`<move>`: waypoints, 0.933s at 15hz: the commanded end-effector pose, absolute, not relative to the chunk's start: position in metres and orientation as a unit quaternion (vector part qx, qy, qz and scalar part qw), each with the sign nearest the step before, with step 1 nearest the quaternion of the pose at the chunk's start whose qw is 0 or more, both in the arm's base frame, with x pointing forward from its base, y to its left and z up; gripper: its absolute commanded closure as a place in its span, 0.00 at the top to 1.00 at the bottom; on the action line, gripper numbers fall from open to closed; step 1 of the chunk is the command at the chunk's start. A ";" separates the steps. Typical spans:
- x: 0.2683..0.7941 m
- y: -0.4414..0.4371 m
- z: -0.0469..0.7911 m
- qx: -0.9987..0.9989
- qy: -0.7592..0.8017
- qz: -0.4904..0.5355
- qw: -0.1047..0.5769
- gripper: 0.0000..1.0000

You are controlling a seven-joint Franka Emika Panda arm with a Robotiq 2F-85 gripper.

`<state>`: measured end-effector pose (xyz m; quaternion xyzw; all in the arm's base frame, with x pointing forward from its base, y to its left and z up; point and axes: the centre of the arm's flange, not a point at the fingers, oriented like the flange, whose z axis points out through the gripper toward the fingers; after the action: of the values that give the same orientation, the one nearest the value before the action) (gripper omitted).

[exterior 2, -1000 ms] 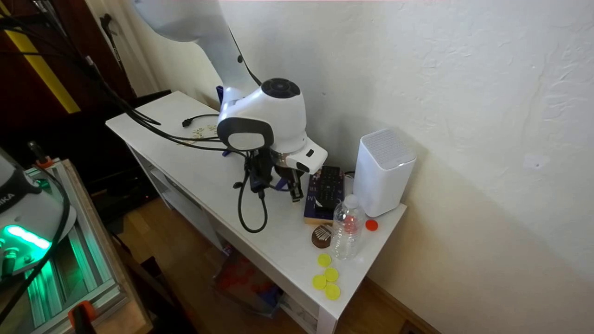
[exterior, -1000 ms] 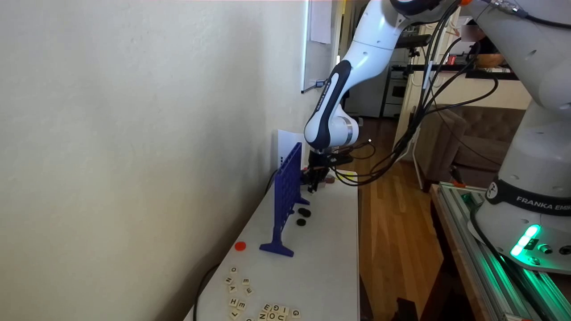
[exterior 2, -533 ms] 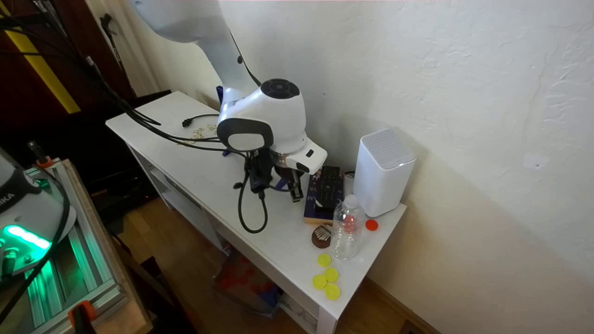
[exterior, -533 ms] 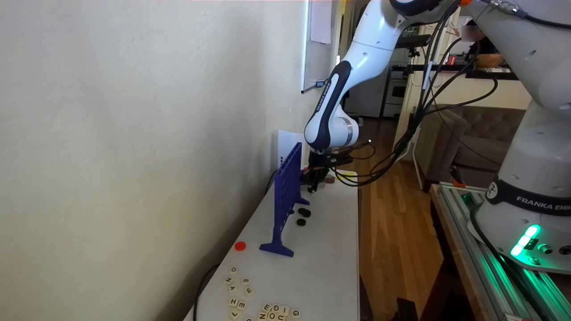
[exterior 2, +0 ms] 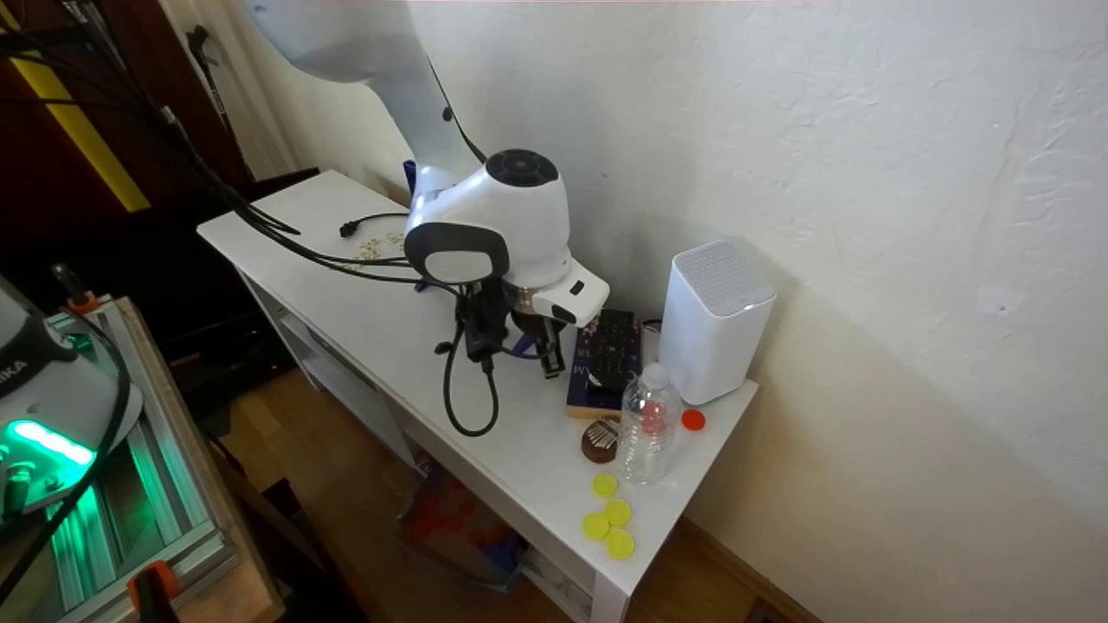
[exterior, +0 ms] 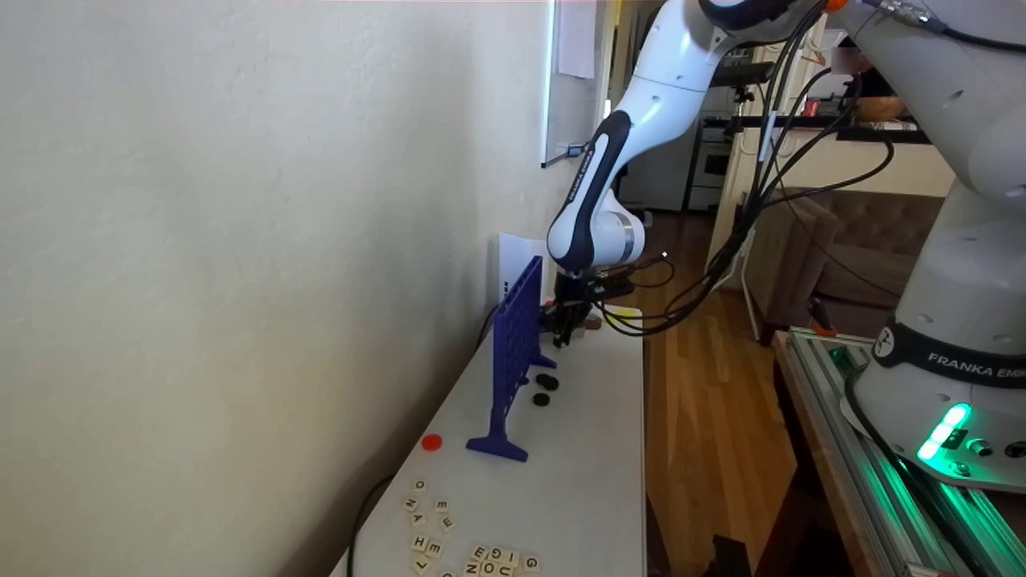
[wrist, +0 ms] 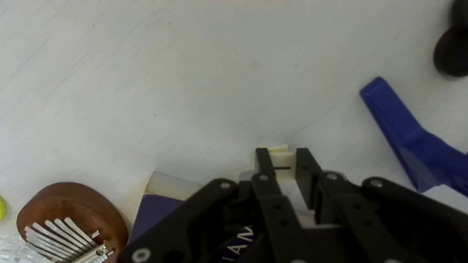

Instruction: Move one letter tile to the right

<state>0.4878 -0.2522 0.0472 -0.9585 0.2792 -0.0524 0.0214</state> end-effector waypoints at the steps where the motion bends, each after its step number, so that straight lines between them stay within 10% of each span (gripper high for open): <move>1: 0.488 -0.252 0.042 -0.959 0.276 -0.057 0.014 0.05; 14: 0.488 -0.255 0.041 -0.960 0.276 -0.055 0.007 0.05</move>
<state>0.4861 -0.2545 0.0460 -0.9585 0.2798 -0.0512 0.0171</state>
